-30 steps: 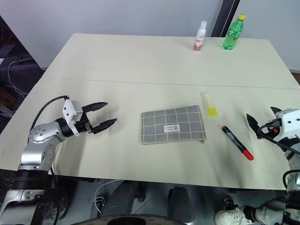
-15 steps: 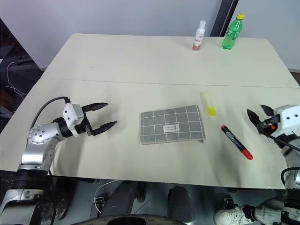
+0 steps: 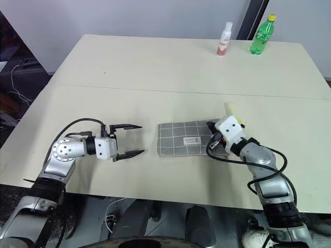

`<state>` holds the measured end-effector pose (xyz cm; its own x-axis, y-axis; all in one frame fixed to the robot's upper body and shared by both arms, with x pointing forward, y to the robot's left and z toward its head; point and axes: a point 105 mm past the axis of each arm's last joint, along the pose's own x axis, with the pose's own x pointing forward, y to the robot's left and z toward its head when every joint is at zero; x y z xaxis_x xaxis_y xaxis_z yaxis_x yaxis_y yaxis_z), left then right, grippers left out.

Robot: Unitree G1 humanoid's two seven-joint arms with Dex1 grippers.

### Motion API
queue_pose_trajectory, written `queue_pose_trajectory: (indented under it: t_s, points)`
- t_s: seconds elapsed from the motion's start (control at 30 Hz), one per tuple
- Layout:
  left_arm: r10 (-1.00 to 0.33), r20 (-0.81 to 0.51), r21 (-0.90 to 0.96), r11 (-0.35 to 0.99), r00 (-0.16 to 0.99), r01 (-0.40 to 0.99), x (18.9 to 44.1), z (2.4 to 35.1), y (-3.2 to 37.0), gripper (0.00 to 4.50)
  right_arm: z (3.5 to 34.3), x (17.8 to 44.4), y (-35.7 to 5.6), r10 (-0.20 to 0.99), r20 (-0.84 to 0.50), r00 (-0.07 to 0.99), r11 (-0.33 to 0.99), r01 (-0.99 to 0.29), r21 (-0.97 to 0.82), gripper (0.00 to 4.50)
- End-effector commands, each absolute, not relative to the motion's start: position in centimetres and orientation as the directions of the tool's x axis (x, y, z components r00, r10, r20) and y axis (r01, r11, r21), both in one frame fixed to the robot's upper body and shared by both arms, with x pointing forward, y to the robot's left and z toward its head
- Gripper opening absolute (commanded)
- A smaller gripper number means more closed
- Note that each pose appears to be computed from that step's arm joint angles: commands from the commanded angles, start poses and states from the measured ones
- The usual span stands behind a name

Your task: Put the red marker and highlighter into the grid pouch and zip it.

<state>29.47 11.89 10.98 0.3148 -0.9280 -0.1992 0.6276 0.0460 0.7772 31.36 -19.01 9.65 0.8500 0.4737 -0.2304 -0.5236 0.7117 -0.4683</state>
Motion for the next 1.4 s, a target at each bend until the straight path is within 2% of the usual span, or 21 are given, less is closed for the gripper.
queue_pose_trajectory:
  t_s: [0.03, 0.37, 0.63, 0.73, 0.8, 0.83, 0.93, 1.1, 1.17, 1.23, 1.27, 1.33, 1.4]
  points:
    - [-0.941, -0.182, 0.829, 0.009, 0.286, 0.559, 29.5, 11.4, 11.0, 4.19, 8.8, 30.6, -19.1, 0.479, -0.289, 0.829, 0.623, -0.553, -0.553, 0.03]
    - [-0.970, -0.138, 0.859, -0.016, 0.201, 0.511, 29.8, 11.1, 7.2, 4.19, 8.4, 30.4, -17.9, 0.502, -0.290, 0.815, 0.593, -0.569, -0.570, 0.03]
    - [-0.982, -0.151, 0.839, -0.065, 0.116, 0.540, 29.9, 10.2, 4.5, 4.19, 9.5, 30.8, -17.9, 0.497, -0.253, 0.830, 0.617, -0.543, -0.570, 0.03]
    - [-0.982, -0.162, 0.830, -0.082, 0.098, 0.552, 30.1, 9.9, 3.8, 3.26, 9.4, 30.8, -17.9, 0.496, -0.258, 0.829, 0.613, -0.545, -0.572, 0.00]
    - [-0.979, -0.178, 0.823, -0.093, 0.099, 0.561, 30.3, 9.6, 3.7, 2.16, 9.3, 30.7, -17.9, 0.492, -0.259, 0.831, 0.615, -0.542, -0.573, 0.00]
    - [-0.978, -0.187, 0.822, -0.102, 0.097, 0.560, 30.3, 9.5, 3.8, 1.78, 9.3, 30.7, -18.0, 0.491, -0.259, 0.832, 0.614, -0.541, -0.574, 0.00]
    - [-0.977, -0.189, 0.811, -0.096, 0.103, 0.577, 30.5, 9.4, 4.2, 0.08, 9.5, 30.5, -18.0, 0.492, -0.253, 0.833, 0.616, -0.538, -0.576, 0.00]
    - [-0.979, -0.170, 0.798, -0.069, 0.113, 0.598, 30.6, 9.6, 4.5, 0.08, 10.4, 30.1, -17.7, 0.524, -0.219, 0.823, 0.620, -0.545, -0.564, 0.00]
    - [-0.981, -0.144, 0.796, -0.038, 0.128, 0.605, 30.8, 10.1, 4.7, 0.08, 12.0, 29.7, -17.1, 0.570, -0.163, 0.805, 0.658, -0.566, -0.496, 0.00]
    - [-0.979, -0.120, 0.794, 0.004, 0.163, 0.608, 31.2, 10.6, 5.2, 0.00, 13.8, 29.1, -16.9, 0.595, -0.094, 0.798, 0.706, -0.575, -0.413, 0.54]
    - [-0.978, -0.116, 0.795, 0.014, 0.176, 0.606, 31.2, 10.7, 5.6, 0.00, 14.4, 28.7, -16.9, 0.603, -0.079, 0.793, 0.714, -0.582, -0.390, 0.96]
    - [-0.972, -0.109, 0.796, 0.041, 0.209, 0.604, 31.4, 10.9, 6.3, 0.00, 15.2, 27.6, -17.2, 0.618, -0.073, 0.783, 0.723, -0.602, -0.339, 1.82]
    - [-0.962, -0.092, 0.790, 0.086, 0.257, 0.607, 31.8, 11.1, 7.0, 0.00, 15.0, 26.5, -18.2, 0.610, -0.108, 0.785, 0.734, -0.611, -0.296, 2.92]
